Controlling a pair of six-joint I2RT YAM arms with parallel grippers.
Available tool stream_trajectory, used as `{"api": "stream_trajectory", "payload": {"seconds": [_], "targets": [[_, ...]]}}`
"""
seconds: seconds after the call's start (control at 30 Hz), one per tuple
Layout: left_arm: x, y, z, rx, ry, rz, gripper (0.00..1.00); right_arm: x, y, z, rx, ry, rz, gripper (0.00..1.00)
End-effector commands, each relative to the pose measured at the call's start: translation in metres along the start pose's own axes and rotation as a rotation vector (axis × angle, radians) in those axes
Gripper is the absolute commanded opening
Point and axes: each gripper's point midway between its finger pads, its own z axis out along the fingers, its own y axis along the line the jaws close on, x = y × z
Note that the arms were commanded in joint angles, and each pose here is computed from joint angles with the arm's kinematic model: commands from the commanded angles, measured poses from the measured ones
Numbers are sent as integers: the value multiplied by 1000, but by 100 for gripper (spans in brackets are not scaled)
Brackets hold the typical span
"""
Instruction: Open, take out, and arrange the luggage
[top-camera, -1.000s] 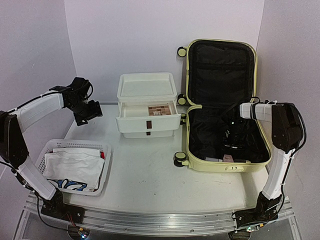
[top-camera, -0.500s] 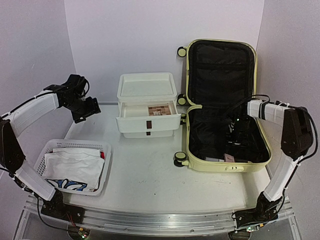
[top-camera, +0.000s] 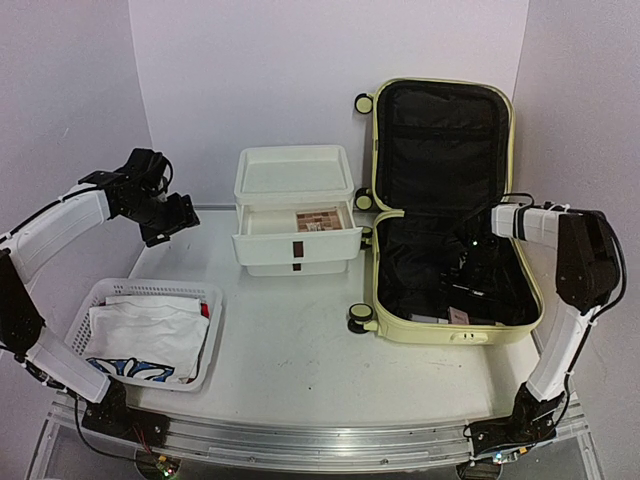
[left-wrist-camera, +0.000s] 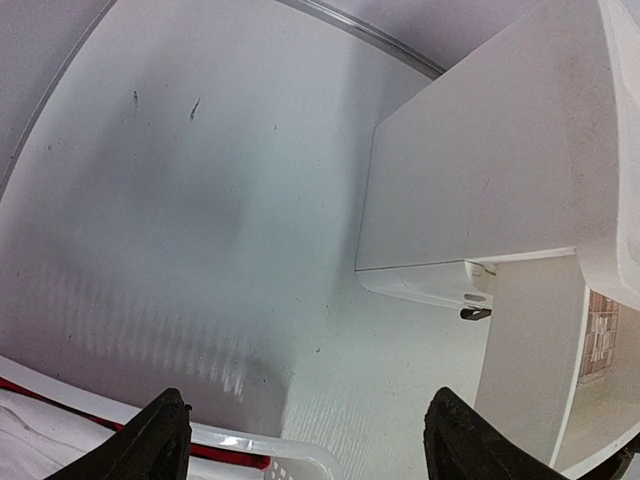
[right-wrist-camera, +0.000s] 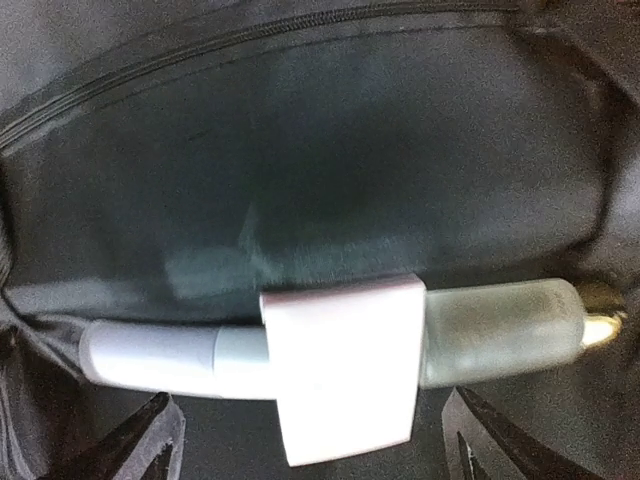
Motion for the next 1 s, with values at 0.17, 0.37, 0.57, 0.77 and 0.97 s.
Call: {"api": "stream_trajectory", "payload": {"seconds": [0.17, 0.37, 0.57, 0.77, 0.97], "targets": [[-4, -4, -11, 32, -21, -35, 81, -9, -8, 26, 20, 42, 66, 93], [-7, -6, -13, 38, -28, -18, 81, -9, -15, 35, 52, 42, 38, 93], [-7, -6, -9, 31, -22, -24, 81, -20, -21, 37, 103, 14, 25, 90], [-11, -9, -7, 32, -22, -21, 80, -22, -23, 44, 128, 45, -15, 91], [-11, -9, -4, 30, -18, -20, 81, -13, -4, 43, 40, 80, -56, 79]]}}
